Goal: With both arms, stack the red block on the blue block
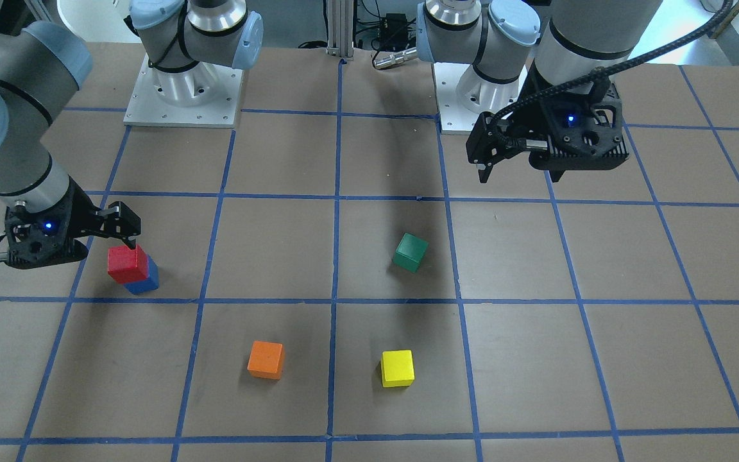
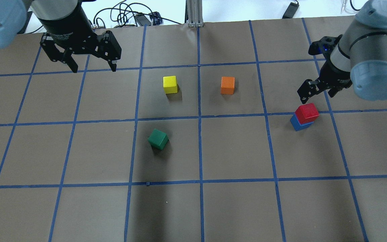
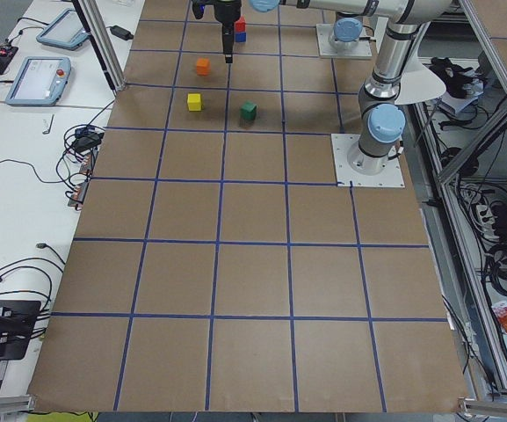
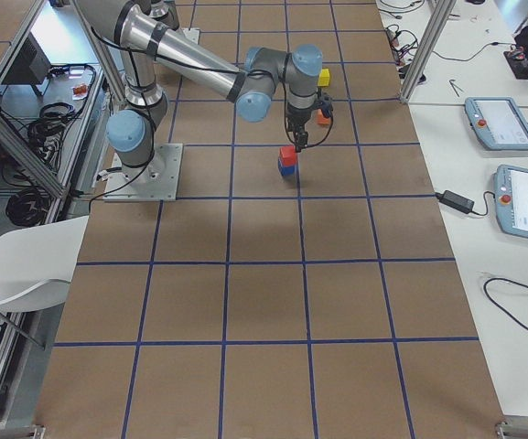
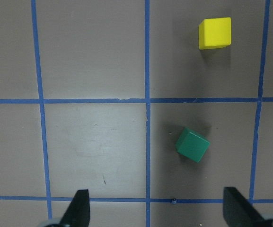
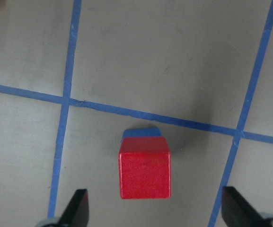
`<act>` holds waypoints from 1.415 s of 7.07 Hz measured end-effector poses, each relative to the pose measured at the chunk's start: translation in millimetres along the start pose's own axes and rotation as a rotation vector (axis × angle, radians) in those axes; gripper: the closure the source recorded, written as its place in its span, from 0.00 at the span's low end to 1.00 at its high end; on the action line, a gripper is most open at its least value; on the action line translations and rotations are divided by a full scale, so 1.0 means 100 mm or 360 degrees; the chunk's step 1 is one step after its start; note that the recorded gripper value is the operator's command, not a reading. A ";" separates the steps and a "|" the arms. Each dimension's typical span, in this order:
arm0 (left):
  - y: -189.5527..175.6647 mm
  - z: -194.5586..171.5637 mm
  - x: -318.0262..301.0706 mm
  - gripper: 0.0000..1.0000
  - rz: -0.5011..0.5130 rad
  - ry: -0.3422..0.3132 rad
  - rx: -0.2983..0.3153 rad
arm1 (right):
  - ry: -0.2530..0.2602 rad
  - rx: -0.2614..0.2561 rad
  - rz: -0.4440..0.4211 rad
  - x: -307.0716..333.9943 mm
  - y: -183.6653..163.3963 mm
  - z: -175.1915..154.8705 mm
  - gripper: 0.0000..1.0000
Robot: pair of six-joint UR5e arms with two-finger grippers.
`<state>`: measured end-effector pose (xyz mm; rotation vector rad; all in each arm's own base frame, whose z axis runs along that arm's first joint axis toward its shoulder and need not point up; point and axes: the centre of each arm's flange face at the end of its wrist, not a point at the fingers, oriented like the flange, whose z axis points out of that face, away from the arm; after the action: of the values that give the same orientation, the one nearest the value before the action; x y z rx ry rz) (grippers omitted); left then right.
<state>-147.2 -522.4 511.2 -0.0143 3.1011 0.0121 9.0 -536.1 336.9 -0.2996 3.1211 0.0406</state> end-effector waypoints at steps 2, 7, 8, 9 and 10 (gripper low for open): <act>-0.01 0.00 0.00 0.00 0.0000 0.0003 0.0001 | -0.0008 -0.0014 0.0090 -0.21 0.02 -0.68 0.00; -0.02 0.00 0.00 0.00 0.0002 0.0000 0.0003 | 0.0013 -0.0008 0.0281 -1.14 0.24 -1.23 0.00; -0.02 -0.01 0.00 0.00 0.0002 0.0001 0.0004 | 0.0018 -0.0006 0.0314 -1.26 0.25 -1.25 0.00; -0.02 -0.01 0.00 0.00 0.0002 0.0001 0.0006 | 0.0018 -0.0008 0.0327 -1.31 0.26 -1.24 0.00; -0.02 -0.02 0.00 0.00 0.0002 0.0001 0.0008 | 0.0016 -0.0010 0.0335 -1.33 0.26 -1.24 0.00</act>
<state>-147.3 -524.6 513.0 -0.0122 3.1017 0.0046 134.1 -488.5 462.8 0.0295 3.1486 0.0496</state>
